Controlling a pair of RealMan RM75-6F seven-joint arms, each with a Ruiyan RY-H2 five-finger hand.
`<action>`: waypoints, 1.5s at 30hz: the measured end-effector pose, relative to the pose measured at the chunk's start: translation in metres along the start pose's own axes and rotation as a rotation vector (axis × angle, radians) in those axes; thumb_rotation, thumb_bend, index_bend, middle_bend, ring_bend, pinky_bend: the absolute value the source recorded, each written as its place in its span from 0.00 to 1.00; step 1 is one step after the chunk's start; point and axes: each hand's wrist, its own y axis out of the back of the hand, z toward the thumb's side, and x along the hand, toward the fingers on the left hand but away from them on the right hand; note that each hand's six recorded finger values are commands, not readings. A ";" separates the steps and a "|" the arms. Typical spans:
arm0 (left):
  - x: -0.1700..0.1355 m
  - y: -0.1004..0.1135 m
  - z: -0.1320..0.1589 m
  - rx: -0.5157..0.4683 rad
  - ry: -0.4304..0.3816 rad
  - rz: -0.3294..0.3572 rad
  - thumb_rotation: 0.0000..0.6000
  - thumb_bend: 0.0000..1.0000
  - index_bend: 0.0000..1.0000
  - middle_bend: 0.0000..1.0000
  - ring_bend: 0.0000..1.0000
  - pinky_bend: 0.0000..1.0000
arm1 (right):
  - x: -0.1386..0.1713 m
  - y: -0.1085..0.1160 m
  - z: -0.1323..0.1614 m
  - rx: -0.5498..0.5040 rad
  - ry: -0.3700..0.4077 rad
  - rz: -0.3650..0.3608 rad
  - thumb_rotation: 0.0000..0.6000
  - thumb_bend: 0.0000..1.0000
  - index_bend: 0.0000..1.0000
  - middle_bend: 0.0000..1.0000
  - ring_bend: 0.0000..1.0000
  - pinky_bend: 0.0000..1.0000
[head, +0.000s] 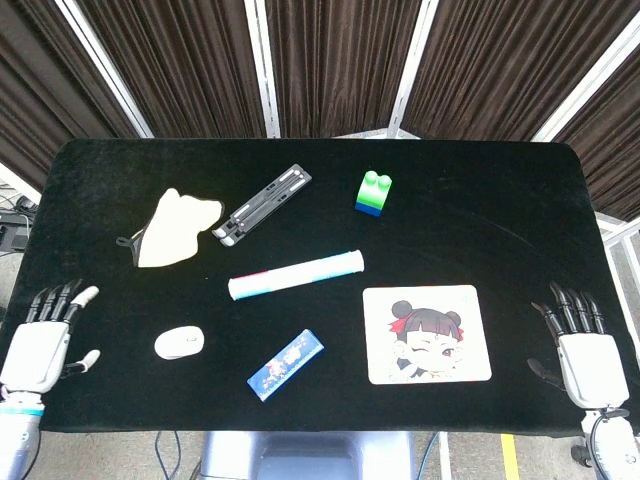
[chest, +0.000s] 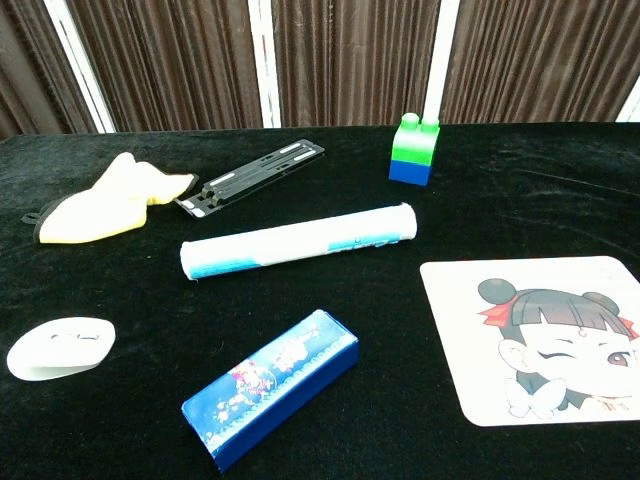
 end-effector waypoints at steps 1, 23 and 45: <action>0.001 -0.003 0.003 0.003 -0.002 -0.006 1.00 0.21 0.20 0.00 0.00 0.00 | 0.000 0.000 0.000 -0.003 0.000 -0.001 1.00 0.12 0.18 0.00 0.00 0.00; 0.028 -0.065 0.083 0.004 0.025 -0.189 1.00 0.21 0.22 0.00 0.00 0.00 | 0.007 0.006 0.008 -0.059 0.043 0.010 1.00 0.12 0.18 0.00 0.00 0.00; 0.041 -0.090 0.107 0.028 0.040 -0.245 1.00 0.21 0.30 0.00 0.00 0.00 | 0.009 0.009 0.011 -0.073 0.056 0.002 1.00 0.12 0.18 0.00 0.00 0.00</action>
